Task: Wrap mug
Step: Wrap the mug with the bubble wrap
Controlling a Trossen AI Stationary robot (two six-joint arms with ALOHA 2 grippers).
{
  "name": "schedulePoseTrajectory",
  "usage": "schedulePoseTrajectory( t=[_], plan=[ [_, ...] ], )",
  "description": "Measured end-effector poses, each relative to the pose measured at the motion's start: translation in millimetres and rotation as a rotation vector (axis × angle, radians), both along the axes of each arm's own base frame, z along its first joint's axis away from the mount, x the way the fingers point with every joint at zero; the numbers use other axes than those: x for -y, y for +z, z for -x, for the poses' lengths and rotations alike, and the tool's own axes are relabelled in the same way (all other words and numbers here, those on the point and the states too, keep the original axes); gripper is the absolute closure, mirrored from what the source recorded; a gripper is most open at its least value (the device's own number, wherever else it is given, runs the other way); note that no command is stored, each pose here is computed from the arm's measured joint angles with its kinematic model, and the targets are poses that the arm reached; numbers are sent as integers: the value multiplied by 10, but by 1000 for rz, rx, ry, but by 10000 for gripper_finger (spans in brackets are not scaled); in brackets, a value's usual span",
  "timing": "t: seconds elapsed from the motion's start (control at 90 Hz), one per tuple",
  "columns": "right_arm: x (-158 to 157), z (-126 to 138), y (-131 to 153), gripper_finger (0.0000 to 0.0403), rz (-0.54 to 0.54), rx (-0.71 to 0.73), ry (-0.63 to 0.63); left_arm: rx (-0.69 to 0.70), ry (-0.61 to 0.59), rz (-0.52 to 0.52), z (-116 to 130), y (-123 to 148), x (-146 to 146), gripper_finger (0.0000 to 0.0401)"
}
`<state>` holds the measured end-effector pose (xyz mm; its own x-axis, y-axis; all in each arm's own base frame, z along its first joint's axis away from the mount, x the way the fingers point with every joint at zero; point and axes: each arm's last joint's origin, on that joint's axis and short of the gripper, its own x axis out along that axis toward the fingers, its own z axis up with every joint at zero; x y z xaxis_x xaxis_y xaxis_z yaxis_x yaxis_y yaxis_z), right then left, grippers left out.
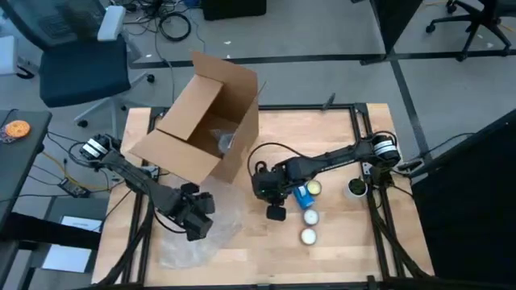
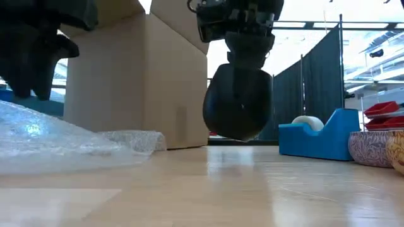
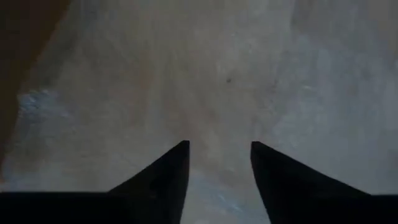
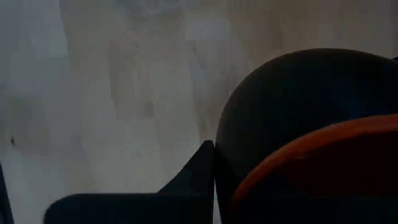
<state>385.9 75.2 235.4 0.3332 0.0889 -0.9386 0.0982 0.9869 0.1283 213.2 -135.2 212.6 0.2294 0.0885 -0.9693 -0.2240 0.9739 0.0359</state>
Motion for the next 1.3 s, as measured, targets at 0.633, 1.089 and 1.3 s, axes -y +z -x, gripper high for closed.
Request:
schedulePoseTrajectory(
  t=[0.633, 1.089, 1.3],
  plan=[
    [-330, -40, -250, 403, -48, -40, 202, 99, 73, 97, 31, -589, -107, 202],
    [-442, -14, -237, 384, 44, -79, 223, 122, -105, 83, -83, -473, 198, 399],
    [-487, -57, -23, 365, 64, -37, 220, 231, -161, 31, -229, 16, 393, 400]
  ],
)
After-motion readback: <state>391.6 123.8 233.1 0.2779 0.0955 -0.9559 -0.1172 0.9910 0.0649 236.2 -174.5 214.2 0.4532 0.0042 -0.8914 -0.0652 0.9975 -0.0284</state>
